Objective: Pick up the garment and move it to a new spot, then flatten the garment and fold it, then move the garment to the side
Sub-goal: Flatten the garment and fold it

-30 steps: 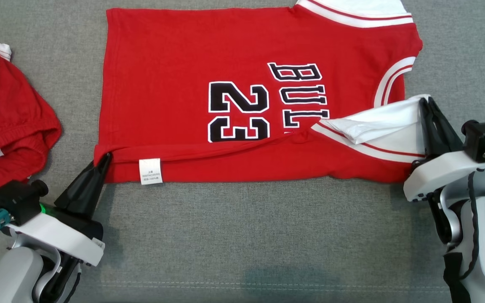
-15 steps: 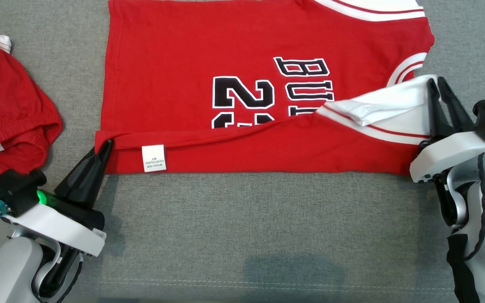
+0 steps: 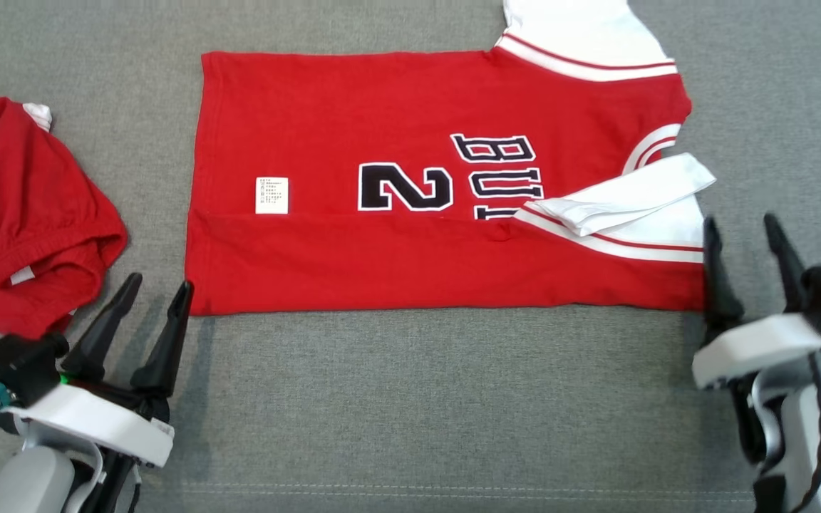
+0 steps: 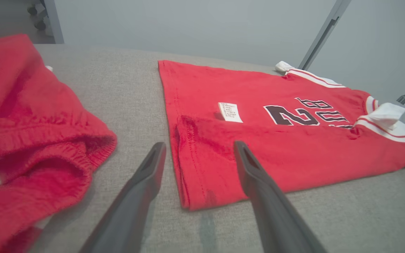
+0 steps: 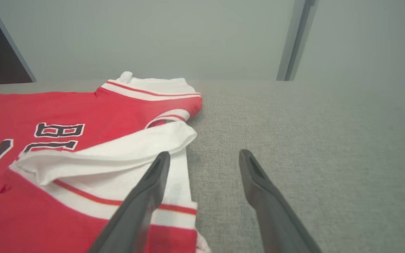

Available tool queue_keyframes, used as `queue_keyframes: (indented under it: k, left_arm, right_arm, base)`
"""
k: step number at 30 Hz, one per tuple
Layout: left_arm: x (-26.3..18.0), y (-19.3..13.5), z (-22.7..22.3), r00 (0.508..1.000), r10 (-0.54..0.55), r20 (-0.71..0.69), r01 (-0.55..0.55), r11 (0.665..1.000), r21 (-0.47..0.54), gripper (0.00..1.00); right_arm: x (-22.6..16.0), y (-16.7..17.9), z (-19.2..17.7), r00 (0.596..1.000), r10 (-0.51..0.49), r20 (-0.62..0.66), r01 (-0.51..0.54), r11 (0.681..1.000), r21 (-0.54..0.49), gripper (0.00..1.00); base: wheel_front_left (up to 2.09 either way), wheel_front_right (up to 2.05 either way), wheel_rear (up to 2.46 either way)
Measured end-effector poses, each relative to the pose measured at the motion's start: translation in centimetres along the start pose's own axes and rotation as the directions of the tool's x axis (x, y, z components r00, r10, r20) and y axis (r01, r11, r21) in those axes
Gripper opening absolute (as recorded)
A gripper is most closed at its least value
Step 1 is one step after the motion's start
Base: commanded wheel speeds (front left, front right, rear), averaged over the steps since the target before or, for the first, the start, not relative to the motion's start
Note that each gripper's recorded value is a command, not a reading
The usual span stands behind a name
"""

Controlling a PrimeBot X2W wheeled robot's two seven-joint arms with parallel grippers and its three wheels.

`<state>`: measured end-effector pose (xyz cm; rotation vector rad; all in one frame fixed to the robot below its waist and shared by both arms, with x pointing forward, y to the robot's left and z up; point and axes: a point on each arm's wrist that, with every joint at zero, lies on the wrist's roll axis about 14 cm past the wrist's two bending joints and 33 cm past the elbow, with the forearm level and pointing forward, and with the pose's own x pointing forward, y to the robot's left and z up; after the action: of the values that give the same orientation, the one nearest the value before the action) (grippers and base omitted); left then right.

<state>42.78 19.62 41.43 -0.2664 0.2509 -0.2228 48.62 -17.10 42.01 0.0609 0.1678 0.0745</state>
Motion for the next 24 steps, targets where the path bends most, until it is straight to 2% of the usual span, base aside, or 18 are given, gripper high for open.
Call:
queue_keyframes:
  k: [9,24]
  left_arm:
    - [-0.9,-0.9,-1.6,0.999,-0.003,-0.034,0.003,1.0,-0.015,1.0]
    - [-1.6,-0.6,-2.4,0.998,0.009,-0.055,-0.01,1.0,-0.01,1.0]
  right_arm:
    - [-5.0,1.3,-3.1,0.998,0.022,-0.061,-0.016,0.994,0.105,1.0]
    - [-4.3,1.5,-5.1,0.994,0.002,-0.105,0.025,0.966,0.257,1.0]
  base:
    - [0.0,0.0,0.0]
    - [0.0,0.0,0.0]
